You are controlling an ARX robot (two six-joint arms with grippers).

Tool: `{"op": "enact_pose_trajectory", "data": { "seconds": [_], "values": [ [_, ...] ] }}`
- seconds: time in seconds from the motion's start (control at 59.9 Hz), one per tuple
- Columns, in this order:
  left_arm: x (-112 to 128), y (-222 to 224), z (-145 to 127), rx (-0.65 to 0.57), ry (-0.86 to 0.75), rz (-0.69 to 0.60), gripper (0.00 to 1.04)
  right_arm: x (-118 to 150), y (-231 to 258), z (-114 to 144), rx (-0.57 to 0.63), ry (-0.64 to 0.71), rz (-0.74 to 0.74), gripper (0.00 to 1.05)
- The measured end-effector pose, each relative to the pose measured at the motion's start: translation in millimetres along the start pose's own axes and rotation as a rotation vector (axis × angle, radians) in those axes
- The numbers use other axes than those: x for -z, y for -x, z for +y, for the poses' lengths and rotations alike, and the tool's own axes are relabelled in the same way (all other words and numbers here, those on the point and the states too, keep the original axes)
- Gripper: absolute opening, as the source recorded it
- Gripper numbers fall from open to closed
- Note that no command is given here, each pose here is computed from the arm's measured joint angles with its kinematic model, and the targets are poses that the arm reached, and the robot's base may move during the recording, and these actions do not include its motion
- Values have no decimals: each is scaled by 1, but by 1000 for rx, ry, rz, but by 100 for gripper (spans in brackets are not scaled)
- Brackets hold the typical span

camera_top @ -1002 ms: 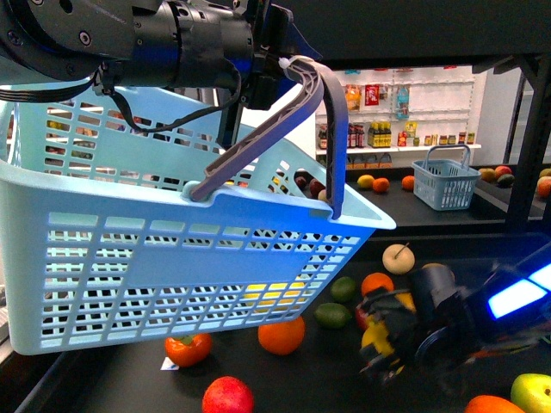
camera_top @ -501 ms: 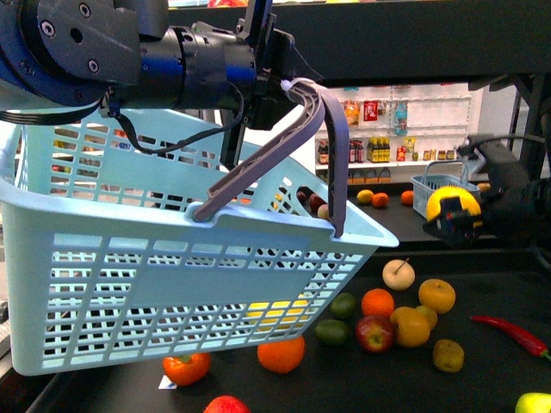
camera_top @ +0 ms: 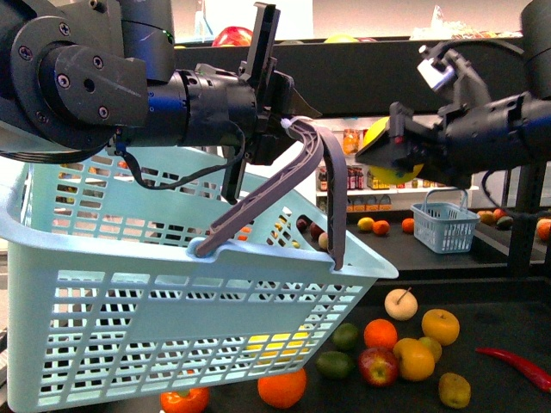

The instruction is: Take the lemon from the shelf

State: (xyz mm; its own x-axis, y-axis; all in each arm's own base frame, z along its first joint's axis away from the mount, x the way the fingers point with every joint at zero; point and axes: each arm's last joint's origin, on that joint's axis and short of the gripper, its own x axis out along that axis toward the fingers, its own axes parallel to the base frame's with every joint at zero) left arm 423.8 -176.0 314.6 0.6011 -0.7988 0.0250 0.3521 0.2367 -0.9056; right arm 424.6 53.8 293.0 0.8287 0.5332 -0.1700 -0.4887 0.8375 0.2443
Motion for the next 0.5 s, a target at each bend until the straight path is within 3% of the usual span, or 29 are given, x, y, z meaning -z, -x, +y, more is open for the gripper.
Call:
{"op": "enact_pose_trajectory", "data": {
  "seconds": [0.184, 0.501],
  "values": [
    [0, 0, 0, 0, 0, 0, 7, 15, -14, 22, -55, -39, 47, 65],
    [-3, 2, 4, -16, -24, -22, 7, 45, -35, 16, -48, -166, 125, 65]
  ]
}}
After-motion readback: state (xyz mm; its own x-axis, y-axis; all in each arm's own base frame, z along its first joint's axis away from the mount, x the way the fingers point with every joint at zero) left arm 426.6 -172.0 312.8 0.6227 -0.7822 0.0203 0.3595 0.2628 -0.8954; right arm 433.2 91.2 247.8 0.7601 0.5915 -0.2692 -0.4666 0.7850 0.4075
